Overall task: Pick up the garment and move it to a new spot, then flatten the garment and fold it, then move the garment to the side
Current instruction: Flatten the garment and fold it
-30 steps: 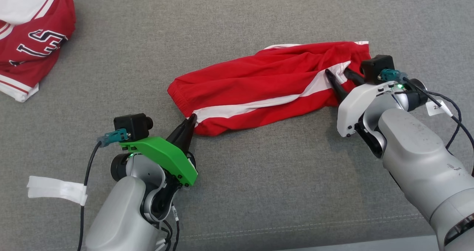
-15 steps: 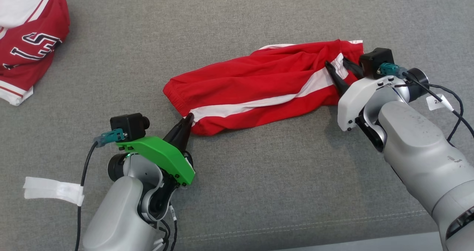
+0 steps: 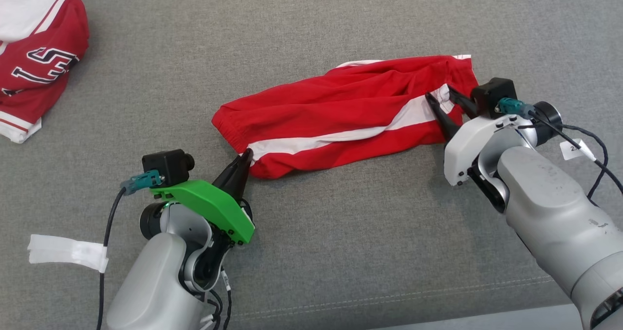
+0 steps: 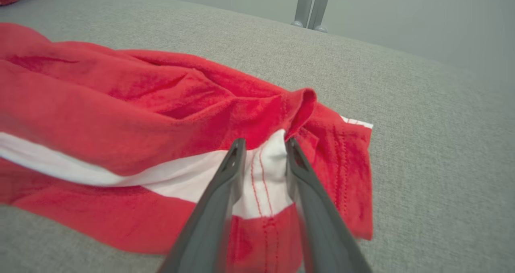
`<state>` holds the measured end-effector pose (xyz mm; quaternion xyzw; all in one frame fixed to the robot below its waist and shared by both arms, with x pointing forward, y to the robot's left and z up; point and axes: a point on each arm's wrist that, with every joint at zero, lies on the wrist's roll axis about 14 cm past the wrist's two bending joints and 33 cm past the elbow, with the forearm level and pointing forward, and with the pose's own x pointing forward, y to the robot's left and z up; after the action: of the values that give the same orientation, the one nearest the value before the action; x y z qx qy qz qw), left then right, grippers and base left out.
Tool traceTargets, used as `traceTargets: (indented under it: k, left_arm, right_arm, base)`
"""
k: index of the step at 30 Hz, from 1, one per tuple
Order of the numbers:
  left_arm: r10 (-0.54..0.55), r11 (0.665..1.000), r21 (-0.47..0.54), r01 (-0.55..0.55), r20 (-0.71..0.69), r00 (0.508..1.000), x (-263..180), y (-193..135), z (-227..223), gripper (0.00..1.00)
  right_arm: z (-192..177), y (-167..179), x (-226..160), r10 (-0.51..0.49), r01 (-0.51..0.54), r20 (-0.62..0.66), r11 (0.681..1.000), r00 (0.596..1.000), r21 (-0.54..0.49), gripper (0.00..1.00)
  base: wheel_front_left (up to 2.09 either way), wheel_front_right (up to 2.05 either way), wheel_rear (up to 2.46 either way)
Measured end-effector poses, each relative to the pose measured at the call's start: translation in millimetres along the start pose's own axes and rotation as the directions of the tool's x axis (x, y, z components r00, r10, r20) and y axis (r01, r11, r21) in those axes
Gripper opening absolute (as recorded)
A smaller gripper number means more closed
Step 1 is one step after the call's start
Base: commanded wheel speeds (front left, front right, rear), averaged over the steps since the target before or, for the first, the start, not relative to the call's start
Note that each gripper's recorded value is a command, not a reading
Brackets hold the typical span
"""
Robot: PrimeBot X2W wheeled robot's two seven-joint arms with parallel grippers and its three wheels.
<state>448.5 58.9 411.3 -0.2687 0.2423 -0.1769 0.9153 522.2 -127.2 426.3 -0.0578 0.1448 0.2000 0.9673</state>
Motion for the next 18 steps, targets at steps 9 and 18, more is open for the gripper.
traceTargets:
  k: [9,18]
  left_arm:
    - [-0.002,1.000,0.000,0.002,-0.004,1.000,0.9,-1.1,-1.3,0.00]
    - [0.006,1.000,-0.006,-0.006,-0.004,1.000,-0.5,2.0,-1.7,0.00]
  right_arm:
    - [-3.7,4.2,-6.5,0.010,-0.010,0.006,1.000,1.000,0.018,0.46]
    - [-1.6,-3.7,2.1,-0.002,0.002,-0.017,1.000,1.000,-0.024,0.00]
  base:
    - [0.00,0.00,0.00]
    - [0.00,0.00,0.00]
